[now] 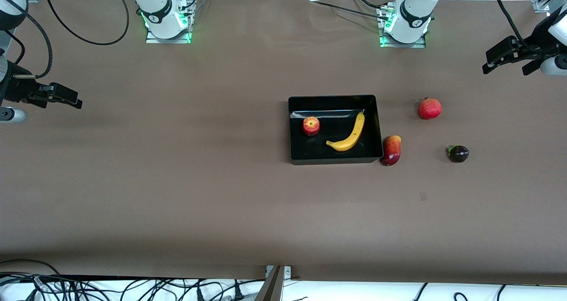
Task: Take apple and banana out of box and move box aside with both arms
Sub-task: 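Move the left gripper over the red apple in the black tray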
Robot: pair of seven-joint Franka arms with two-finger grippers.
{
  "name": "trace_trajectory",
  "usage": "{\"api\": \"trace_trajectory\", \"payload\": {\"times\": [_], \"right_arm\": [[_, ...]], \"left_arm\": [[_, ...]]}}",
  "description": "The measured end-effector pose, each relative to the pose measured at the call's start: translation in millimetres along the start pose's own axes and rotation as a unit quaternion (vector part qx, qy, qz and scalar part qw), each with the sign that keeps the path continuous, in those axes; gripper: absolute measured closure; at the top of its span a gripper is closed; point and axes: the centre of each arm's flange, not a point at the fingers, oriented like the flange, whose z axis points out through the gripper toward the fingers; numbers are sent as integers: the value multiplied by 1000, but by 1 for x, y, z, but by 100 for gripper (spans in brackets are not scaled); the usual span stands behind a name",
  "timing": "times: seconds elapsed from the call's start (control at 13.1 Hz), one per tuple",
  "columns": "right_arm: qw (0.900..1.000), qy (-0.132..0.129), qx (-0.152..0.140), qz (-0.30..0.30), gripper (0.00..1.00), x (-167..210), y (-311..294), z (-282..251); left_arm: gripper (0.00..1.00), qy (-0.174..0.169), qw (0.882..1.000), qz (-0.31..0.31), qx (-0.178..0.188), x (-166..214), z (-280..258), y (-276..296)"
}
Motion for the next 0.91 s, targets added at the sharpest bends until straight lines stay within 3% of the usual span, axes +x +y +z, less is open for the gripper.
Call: {"api": "trace_trajectory", "payload": {"times": [0.91], "right_arm": [[1000, 0, 0, 0, 0, 0, 0, 0]], "left_arm": [[0, -12, 1000, 9, 9, 14, 15, 8]]}}
